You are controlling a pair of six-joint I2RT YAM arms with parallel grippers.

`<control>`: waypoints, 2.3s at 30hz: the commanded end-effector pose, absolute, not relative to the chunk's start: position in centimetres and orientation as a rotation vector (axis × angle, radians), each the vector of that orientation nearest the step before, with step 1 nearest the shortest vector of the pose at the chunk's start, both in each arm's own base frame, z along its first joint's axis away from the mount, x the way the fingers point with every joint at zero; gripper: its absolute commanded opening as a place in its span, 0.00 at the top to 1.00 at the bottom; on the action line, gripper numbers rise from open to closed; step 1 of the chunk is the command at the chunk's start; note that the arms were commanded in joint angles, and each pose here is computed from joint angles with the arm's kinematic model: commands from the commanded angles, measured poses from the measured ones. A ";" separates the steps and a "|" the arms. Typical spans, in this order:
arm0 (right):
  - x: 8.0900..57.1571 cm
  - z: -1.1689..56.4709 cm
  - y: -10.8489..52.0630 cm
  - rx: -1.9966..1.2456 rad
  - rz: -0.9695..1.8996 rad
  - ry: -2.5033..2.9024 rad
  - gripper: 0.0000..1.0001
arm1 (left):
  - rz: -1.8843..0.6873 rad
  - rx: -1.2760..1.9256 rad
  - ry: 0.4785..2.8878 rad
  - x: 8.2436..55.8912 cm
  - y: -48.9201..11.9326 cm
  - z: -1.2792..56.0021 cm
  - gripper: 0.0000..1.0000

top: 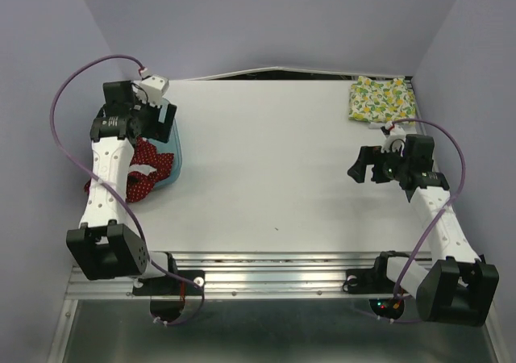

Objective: Fold and stack the skirts
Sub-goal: Grab the skirt from the pile

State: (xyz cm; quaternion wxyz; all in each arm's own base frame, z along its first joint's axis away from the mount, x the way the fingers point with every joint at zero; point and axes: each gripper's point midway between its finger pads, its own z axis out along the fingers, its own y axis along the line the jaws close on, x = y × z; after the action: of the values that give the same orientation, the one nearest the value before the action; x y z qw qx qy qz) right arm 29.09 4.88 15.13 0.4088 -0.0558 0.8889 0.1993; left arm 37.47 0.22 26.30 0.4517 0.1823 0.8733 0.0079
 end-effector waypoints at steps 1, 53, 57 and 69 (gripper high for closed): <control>30.0 15.9 4.7 -0.155 0.474 2.199 0.00 | 0.092 0.511 2.366 36.0 4.6 22.1 0.02; 30.5 16.7 4.4 -0.202 0.452 2.220 0.00 | 0.419 0.546 2.668 33.5 19.8 15.5 0.55; 30.8 16.9 4.4 -0.201 0.451 2.206 0.00 | 0.428 0.552 2.600 34.3 18.9 17.6 0.69; 32.3 19.1 5.6 -0.225 0.535 2.115 0.00 | 0.476 0.489 2.331 36.9 15.5 31.3 1.00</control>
State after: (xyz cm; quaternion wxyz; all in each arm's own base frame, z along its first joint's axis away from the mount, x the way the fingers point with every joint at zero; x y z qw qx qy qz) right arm 30.06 4.90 15.50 0.4012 -0.0726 0.8905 0.2018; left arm 35.88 18.04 20.36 0.2289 0.2006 0.9411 0.1473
